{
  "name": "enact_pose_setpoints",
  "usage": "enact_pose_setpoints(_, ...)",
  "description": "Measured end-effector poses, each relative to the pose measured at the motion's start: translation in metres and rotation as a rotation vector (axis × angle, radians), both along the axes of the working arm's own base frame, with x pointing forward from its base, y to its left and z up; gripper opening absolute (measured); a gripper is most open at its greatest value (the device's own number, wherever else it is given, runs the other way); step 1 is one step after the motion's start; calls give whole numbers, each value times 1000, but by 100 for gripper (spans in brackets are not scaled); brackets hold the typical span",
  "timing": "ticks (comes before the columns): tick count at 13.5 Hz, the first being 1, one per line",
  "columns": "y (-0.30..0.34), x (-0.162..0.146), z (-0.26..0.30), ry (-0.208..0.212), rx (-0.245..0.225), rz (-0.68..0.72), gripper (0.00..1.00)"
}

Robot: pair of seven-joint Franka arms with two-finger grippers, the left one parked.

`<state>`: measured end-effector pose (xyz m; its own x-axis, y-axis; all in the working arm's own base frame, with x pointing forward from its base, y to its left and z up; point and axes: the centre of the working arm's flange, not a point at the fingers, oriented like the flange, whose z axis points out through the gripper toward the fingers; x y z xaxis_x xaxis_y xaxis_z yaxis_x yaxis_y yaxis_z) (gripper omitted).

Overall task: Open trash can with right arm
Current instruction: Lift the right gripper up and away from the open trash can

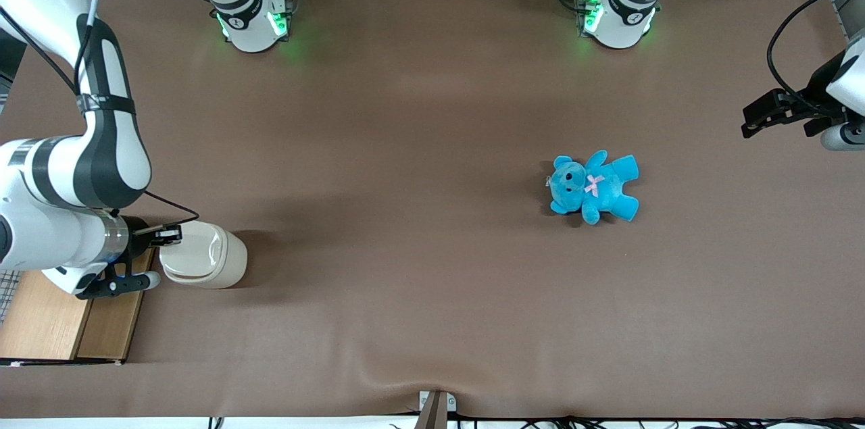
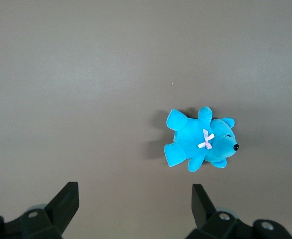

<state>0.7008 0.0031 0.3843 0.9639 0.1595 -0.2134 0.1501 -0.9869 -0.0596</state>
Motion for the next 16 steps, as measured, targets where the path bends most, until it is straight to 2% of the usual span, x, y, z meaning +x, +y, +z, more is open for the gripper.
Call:
enact_pose_setpoints(3,1,-5,26,-2,6,-1,1)
enact_pose_setpoints(4,2,-7,37,-6,18,-4,6)
enact_pose_setpoints(7,5,-16,71,-25,54,-32,37)
enact_pose_setpoints(9,-1,-24,94,-37,48,-63,61)
enact_pose_setpoints(11,-10,-31,112,-41,44,-83,78)
enact_pose_setpoints(13,-21,-37,134,-71,43,-102,99)
enact_pose_setpoints(16,-36,-56,184,-132,40,-124,100)
